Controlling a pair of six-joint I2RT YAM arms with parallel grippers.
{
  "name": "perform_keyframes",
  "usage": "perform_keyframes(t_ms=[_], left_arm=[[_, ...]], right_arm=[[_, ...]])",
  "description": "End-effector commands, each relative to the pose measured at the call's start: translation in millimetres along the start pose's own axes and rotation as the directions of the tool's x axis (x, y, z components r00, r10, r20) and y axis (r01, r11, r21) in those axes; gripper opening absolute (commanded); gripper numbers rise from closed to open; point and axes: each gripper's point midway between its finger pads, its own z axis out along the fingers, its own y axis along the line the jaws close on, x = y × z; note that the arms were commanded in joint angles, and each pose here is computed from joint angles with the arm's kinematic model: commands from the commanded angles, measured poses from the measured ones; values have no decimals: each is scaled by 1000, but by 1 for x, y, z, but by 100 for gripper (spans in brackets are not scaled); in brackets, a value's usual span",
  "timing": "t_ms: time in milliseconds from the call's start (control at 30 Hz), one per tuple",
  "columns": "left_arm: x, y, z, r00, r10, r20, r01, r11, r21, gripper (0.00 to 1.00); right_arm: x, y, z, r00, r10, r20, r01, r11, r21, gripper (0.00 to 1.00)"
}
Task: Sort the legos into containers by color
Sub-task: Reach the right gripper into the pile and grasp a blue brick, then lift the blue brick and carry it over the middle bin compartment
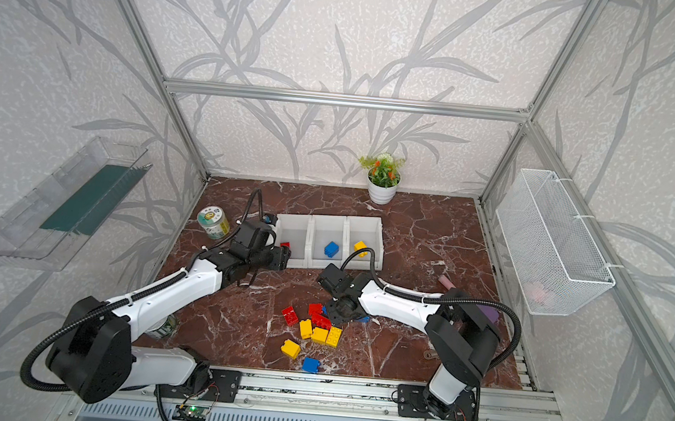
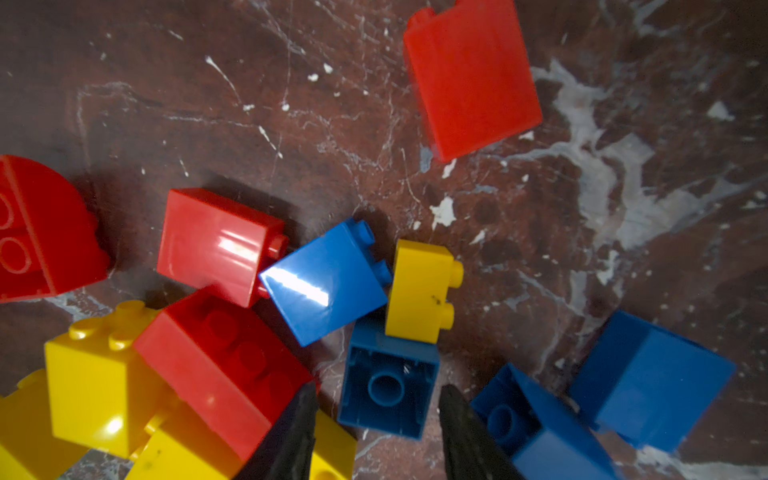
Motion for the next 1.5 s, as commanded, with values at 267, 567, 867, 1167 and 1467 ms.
perform_keyframes(t_ms=[267,567,867,1167,1467], left_arm=[[-2,-2,0,1000,-12,6,12,1000,16,69],[-1,0,-3,1000,-12,9,12,1000,7,69],[7,3,-3,1000,-12,-12,12,1000,-2,69],[8,-3,-7,999,-25,-21,25,999,29,69],[12,-4,-3,999,-38,-31,39,998,40,69]], right_arm=[[5,-2,6,999,12,-32,-11,1000,27,32],[-18,0,-28,997,-62,36,60,997,42,28],[-111,2,-48,973,-146,177,138,989,56,28],[-184,-3,-24,967,-142,211,135,990,47,28],[-202,-13,-9,975,-95,201,94,995,17,28]])
